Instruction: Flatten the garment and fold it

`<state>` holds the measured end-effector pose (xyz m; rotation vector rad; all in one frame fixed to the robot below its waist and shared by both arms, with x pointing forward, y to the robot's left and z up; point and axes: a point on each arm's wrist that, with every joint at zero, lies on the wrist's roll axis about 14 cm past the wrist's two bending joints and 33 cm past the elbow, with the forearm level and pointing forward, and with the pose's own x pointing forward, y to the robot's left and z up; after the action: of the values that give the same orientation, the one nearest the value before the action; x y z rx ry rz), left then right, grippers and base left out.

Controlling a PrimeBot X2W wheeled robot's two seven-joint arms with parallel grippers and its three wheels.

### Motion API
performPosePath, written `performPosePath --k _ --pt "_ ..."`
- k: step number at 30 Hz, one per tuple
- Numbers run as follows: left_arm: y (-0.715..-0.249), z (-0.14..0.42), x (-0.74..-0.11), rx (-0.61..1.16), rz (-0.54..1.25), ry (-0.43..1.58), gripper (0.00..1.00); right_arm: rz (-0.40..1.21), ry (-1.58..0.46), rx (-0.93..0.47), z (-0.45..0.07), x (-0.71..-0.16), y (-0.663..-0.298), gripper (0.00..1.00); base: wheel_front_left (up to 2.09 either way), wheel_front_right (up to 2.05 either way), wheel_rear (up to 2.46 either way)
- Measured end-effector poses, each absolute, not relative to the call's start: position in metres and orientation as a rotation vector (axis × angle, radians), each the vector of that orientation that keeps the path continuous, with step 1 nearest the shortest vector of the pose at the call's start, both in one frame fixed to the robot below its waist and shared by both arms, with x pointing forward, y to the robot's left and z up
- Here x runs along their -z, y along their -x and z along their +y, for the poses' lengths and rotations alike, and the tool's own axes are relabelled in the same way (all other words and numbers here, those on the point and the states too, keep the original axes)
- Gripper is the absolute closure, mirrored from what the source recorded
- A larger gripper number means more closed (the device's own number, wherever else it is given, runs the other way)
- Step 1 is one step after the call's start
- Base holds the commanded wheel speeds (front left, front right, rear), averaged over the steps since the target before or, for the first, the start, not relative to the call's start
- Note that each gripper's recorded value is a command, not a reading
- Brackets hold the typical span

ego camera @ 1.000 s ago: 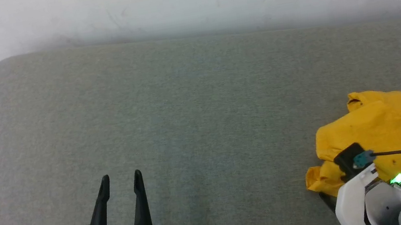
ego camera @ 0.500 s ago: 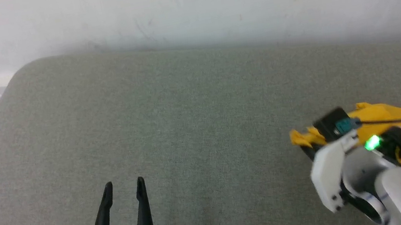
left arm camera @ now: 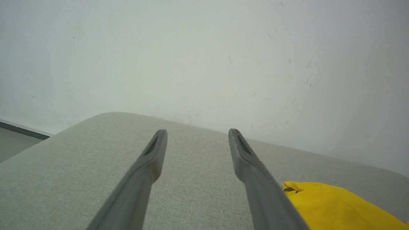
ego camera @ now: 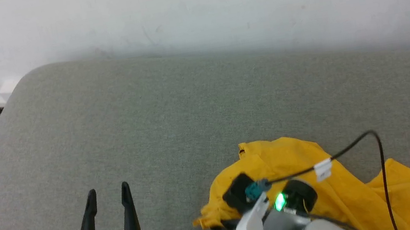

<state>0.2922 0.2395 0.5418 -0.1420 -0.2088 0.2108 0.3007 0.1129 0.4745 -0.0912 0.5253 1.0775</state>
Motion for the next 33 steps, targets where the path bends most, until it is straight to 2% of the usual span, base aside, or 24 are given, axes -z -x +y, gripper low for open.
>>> performPosePath --k 1,2,6,10,15,20,23,27,33 --pt "-0.292 0.240 -0.540 -0.214 -0.201 0.141 0.00 0.568 0.100 -1.083 0.112 -0.461 -0.295 0.56 0.00 0.00 0.00" --pt "-0.292 0.240 -0.538 -0.216 -0.194 0.141 0.00 0.598 0.110 -1.088 0.111 -0.450 -0.290 0.00 0.00 0.00 0.00" --pt "-0.293 0.241 -0.530 -0.224 -0.166 0.146 0.00 0.624 0.080 -1.076 0.110 -0.435 -0.294 0.00 0.00 0.00 0.00" --pt "-0.296 0.238 -0.527 -0.217 -0.154 0.150 0.00 0.546 -0.010 -1.002 0.101 -0.449 -0.321 0.00 0.00 0.00 0.00" --pt "-0.302 0.232 -0.532 -0.188 -0.171 0.150 0.00 0.343 -0.104 -0.785 0.053 -0.488 -0.373 0.00 0.00 0.00 0.00" --pt "-0.310 0.219 -0.539 -0.133 -0.191 0.147 0.00 0.185 -0.129 -0.497 -0.035 -0.507 -0.394 0.00 0.00 0.00 0.00" --pt "-0.315 0.210 -0.542 -0.102 -0.197 0.145 0.00 0.104 -0.159 -0.329 -0.094 -0.514 -0.389 0.00 0.00 0.00 0.00" --pt "-0.321 0.199 -0.541 -0.063 -0.192 0.144 0.00 0.044 -0.198 -0.144 -0.156 -0.506 -0.364 0.00 0.00 0.00 0.00" --pt "-0.322 0.183 -0.533 -0.011 -0.163 0.150 0.00 0.043 -0.190 0.013 -0.205 -0.482 -0.327 0.00 0.00 0.00 0.00"
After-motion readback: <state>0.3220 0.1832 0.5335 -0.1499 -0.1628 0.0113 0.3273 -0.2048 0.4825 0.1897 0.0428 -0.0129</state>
